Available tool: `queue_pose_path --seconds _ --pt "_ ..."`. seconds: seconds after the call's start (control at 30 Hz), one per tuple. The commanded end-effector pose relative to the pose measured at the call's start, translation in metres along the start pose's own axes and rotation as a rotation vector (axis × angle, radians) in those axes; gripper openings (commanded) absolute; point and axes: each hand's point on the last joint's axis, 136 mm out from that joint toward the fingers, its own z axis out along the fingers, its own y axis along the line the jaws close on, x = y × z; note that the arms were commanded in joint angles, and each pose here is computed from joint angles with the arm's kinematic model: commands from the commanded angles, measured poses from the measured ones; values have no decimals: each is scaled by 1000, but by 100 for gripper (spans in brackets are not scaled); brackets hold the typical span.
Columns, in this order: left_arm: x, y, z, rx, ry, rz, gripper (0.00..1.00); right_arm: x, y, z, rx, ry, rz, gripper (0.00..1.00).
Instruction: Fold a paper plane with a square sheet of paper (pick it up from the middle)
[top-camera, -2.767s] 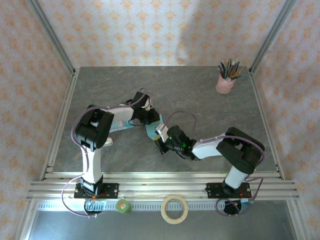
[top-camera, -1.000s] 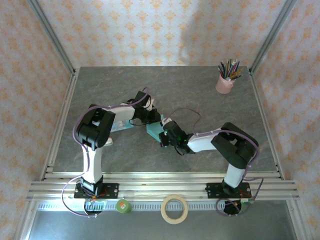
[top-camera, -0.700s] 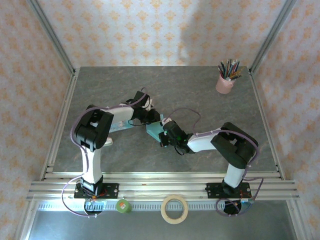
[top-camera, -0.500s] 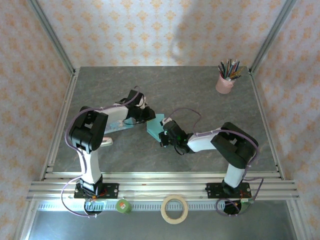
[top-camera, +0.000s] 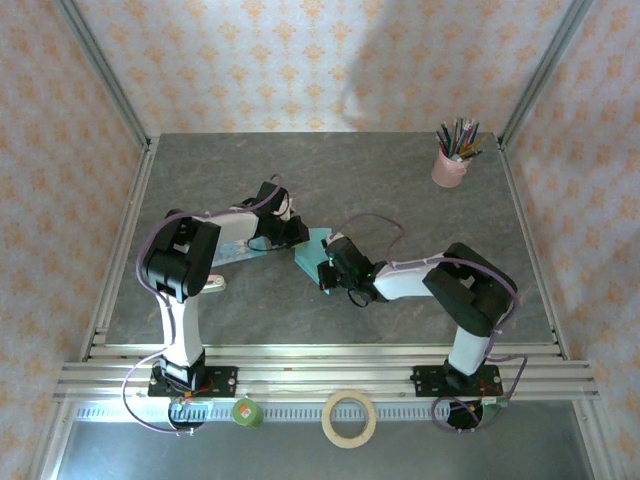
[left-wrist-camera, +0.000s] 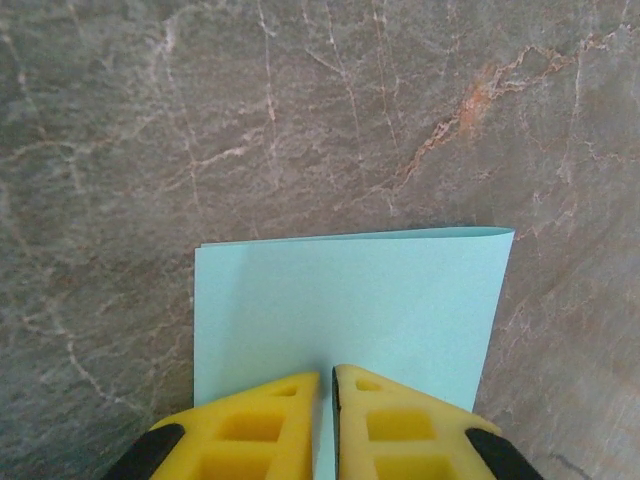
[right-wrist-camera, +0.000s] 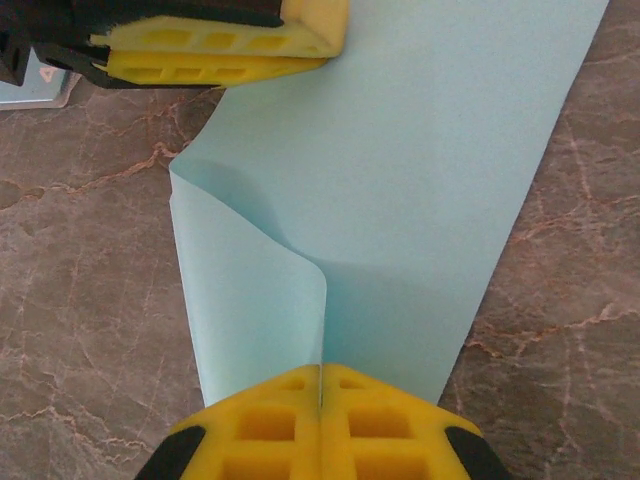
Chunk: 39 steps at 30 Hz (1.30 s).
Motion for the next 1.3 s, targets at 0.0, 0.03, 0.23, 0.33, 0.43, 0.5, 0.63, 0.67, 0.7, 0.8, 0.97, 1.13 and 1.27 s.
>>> queue_pose_path --seconds 0.0,0.03,0.23,0.33,0.43,0.5,0.63,0.67,0.7,0.8,0.97,1.13,1.27 --pt "21 34 14 -127 72 -10 17 -2 -4 2 28 13 44 0" --pt "21 36 14 -134 74 -10 17 -3 -4 1 27 11 46 0" --pt "22 35 16 -139 80 4 16 -6 -5 0 37 4 40 0" --pt "22 34 16 -140 85 11 16 -3 -8 2 51 13 34 0" --pt "23 34 17 -141 86 15 16 0 -10 3 56 21 31 0" --pt "23 33 17 -140 88 19 16 2 -12 4 62 28 28 0" --pt "22 33 17 -142 89 22 15 5 -13 7 67 43 17 0" --pt "22 33 17 -140 90 21 15 5 -12 8 65 45 14 0" --pt "23 32 17 -138 90 22 15 6 -12 9 65 50 14 0" --pt "23 31 17 -135 93 24 15 10 -12 12 56 69 11 0" --pt "22 29 16 -128 91 27 15 15 -12 15 50 90 17 0" --pt "10 20 10 -129 65 46 16 14 -11 14 42 96 19 0" --pt "-21 -4 -15 -103 -49 59 19 14 -9 11 39 110 22 0"
